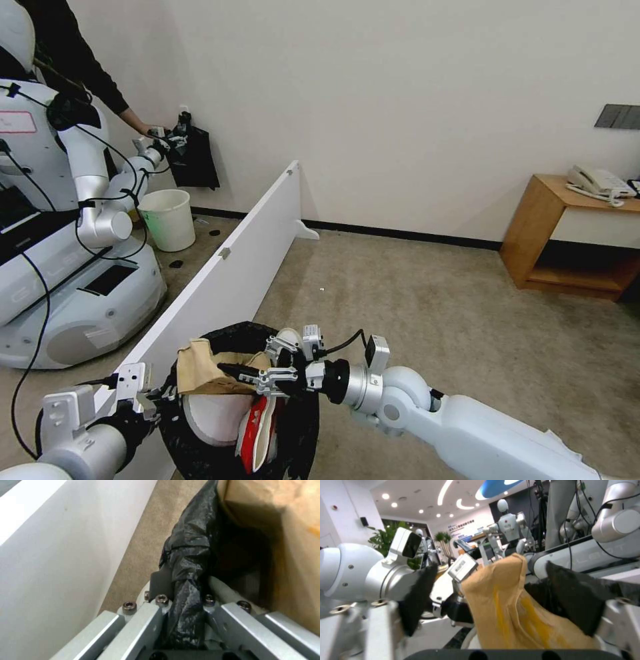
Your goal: Pick up the trash bin, then pick up the garbage from the floor and place it into the trash bin.
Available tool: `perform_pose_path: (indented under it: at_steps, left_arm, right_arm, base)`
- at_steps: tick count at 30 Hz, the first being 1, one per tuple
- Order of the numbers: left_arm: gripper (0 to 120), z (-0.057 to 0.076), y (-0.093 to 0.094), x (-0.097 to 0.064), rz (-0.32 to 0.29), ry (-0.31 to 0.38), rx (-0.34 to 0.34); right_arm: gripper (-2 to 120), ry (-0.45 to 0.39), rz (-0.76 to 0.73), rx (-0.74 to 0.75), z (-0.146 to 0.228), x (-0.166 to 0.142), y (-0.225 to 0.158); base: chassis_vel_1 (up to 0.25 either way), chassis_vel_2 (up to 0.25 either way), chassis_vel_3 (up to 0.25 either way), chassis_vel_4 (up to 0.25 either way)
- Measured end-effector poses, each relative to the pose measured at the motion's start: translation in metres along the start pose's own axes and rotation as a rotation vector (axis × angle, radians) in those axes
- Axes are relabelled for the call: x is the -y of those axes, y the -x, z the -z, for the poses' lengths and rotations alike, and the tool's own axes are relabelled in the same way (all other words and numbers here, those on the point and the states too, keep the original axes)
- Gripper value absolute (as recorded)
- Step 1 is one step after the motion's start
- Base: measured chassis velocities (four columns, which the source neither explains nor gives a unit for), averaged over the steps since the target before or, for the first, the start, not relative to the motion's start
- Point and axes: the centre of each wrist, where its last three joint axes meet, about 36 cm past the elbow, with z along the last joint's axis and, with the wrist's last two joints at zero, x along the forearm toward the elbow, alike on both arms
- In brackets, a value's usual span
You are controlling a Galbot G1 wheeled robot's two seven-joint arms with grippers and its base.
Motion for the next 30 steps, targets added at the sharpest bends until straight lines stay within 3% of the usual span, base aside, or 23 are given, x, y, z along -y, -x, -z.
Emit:
perform_pose_path:
  at_steps: [5,17,23,30]
  left_arm:
    - [1,0.000,0.000,0.000,0.003,0.000,0.000]
    - [1,0.000,0.000,-0.001,0.009,-0.006,0.001]
    - [1,0.000,-0.001,-0.002,0.015,-0.011,0.003]
    - [1,0.000,-0.002,-0.003,0.024,-0.024,0.009]
  right_arm:
    - [98,-0.007,-0.003,-0.008,0.000,-0.002,-0.005]
    - [100,-0.035,0.001,-0.020,0.004,-0.003,-0.012]
    - [100,-0.100,0.003,0.010,0.023,-0.005,-0.016]
    - [100,-0.232,-0.046,0.107,0.076,0.001,-0.033]
  base:
    - [0.000,0.000,0.000,0.000]
    - [0.000,0.000,0.000,0.000]
    - [0.000,0.000,0.000,0.000]
    - [0.000,0.000,0.000,0.000]
